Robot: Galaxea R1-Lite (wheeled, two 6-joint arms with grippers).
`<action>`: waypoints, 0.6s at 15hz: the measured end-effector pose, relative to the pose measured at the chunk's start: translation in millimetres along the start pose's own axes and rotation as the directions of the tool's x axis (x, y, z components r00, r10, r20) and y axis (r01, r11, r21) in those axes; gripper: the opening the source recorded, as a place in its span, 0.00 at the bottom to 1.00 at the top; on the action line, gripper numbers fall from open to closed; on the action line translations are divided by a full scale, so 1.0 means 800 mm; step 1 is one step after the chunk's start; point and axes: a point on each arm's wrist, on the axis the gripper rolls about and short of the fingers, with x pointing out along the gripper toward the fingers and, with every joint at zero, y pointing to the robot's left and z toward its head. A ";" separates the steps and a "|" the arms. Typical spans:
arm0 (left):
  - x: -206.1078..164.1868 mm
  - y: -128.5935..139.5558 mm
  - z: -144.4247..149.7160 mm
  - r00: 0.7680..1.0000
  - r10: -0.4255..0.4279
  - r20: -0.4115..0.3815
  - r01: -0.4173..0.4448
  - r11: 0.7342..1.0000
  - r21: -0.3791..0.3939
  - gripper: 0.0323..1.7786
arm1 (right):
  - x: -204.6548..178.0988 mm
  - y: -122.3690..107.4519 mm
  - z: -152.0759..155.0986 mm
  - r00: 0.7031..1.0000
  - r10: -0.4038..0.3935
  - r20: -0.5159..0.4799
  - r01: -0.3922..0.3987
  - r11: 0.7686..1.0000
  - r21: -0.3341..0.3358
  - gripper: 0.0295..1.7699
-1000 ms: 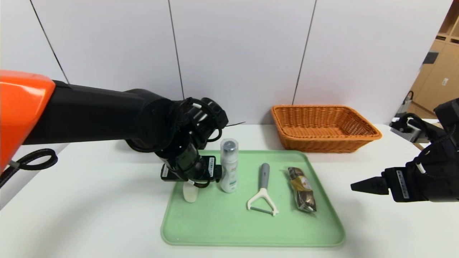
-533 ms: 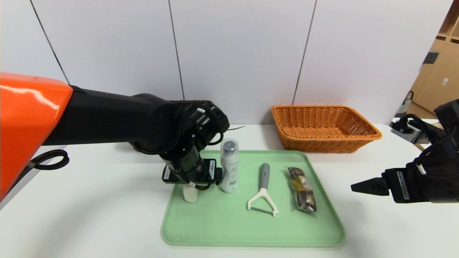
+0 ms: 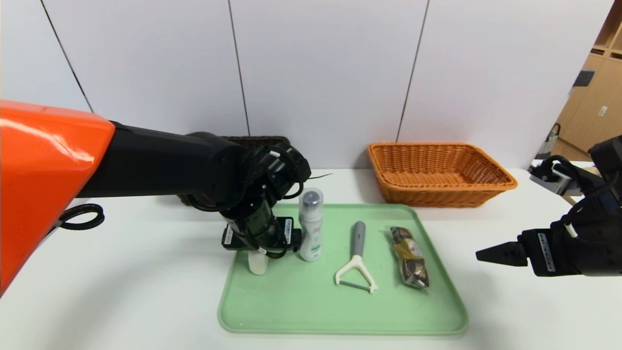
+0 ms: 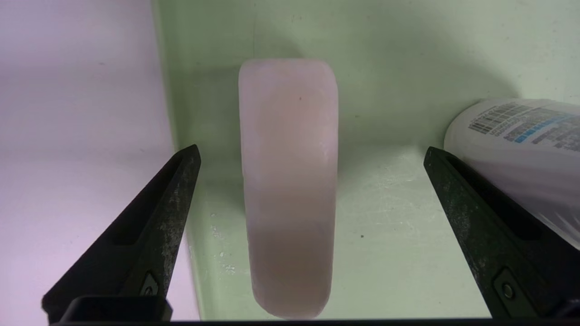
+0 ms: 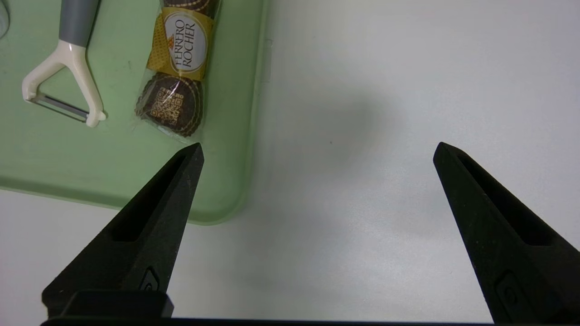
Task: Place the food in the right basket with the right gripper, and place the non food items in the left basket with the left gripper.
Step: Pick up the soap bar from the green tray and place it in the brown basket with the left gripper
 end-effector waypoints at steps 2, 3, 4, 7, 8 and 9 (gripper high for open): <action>0.001 0.000 0.000 1.000 -0.015 -0.012 0.015 1.000 -0.004 0.98 | 0.000 0.000 0.000 1.000 0.000 -0.001 0.000 1.000 0.000 0.99; 0.001 0.001 0.000 0.999 -0.024 -0.020 0.024 1.000 -0.012 0.98 | 0.001 0.000 -0.001 1.000 0.000 -0.002 0.000 1.000 0.000 0.99; 0.002 0.003 0.002 0.999 -0.026 -0.024 0.025 0.999 -0.019 0.98 | 0.001 0.000 -0.001 1.000 0.000 -0.004 0.000 1.000 0.000 0.99; 0.006 0.005 0.003 0.999 -0.019 -0.027 0.018 1.000 -0.024 0.98 | 0.001 -0.001 -0.002 1.000 -0.001 -0.006 0.001 1.000 0.001 0.99; 0.006 0.005 0.003 0.999 -0.017 -0.027 0.016 1.000 -0.025 0.98 | 0.001 0.000 -0.002 1.000 -0.001 -0.006 0.001 1.000 0.002 0.99; 0.007 0.006 0.003 1.000 -0.015 -0.027 0.014 1.000 -0.026 0.98 | 0.001 0.000 -0.002 1.000 0.000 -0.006 0.000 1.000 0.001 0.99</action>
